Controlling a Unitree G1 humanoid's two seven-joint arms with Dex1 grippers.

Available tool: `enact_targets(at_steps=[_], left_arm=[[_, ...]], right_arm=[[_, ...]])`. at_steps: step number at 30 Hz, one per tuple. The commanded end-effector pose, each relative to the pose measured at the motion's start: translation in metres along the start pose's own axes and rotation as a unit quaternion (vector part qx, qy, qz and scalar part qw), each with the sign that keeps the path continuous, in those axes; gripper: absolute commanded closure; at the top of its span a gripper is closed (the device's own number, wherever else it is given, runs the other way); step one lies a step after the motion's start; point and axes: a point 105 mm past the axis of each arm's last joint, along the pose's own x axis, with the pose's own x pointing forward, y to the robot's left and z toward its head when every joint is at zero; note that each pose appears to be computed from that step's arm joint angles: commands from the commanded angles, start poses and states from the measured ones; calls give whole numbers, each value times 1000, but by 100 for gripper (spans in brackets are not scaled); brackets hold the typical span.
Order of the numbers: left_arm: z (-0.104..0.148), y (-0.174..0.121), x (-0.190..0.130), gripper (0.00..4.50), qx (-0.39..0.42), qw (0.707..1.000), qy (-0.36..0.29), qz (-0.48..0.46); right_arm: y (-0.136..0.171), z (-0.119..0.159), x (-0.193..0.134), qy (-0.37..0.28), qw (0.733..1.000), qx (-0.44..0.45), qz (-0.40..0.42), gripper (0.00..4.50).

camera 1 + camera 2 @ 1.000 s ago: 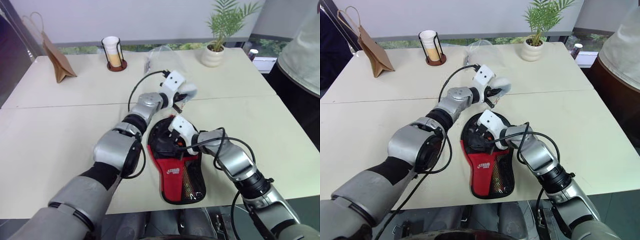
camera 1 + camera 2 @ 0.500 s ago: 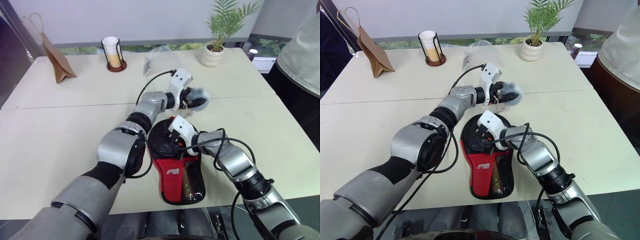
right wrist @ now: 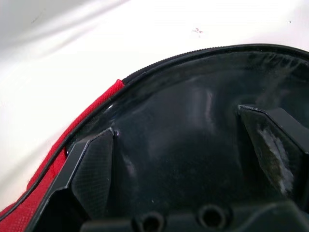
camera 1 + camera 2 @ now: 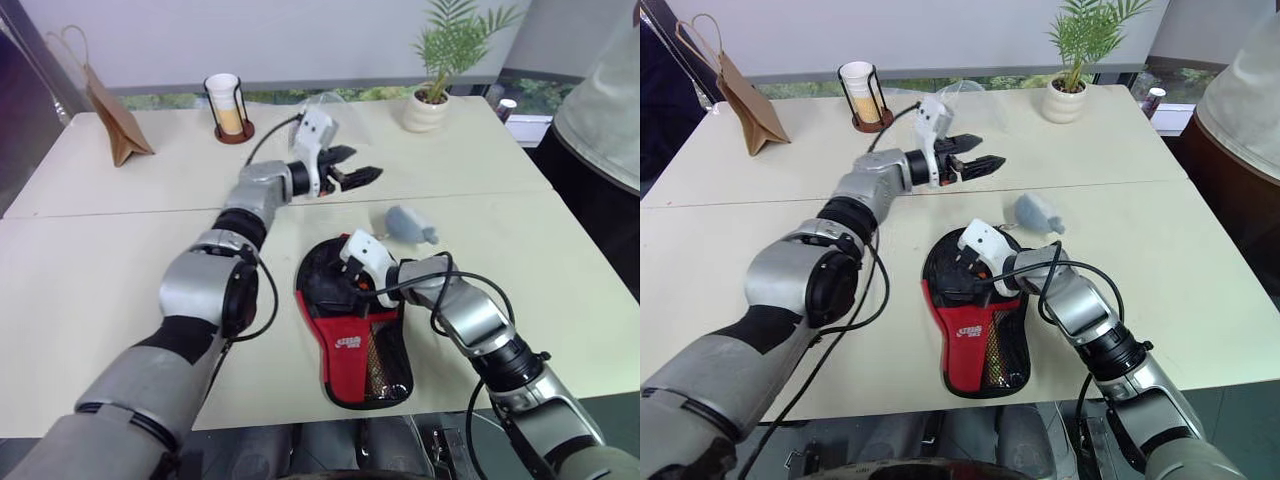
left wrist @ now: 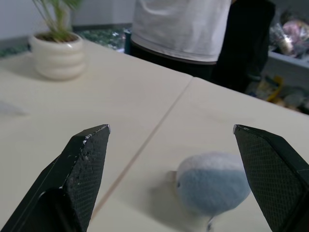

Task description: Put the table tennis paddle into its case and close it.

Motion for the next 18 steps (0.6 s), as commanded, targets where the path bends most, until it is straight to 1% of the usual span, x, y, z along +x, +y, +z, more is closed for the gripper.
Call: enact_targets(at_steps=[1,5,10,15,18], left_arm=[[1,1,-24,28,58,997,8,-46],[-11,-9,-51,28,84,990,26,-107],[-27,-40,-77,28,96,977,43,-183],[-47,-81,-83,28,83,969,60,-226],[-59,-95,-80,28,77,968,71,-228]], right_arm=[[-19,-10,-22,28,998,29,-37,0],[-29,22,-46,-17,998,19,-51,0],[-44,52,-79,-51,996,4,-78,0],[-75,73,-112,-70,989,-15,-128,0],[-95,77,-120,-68,985,-22,-155,0]])
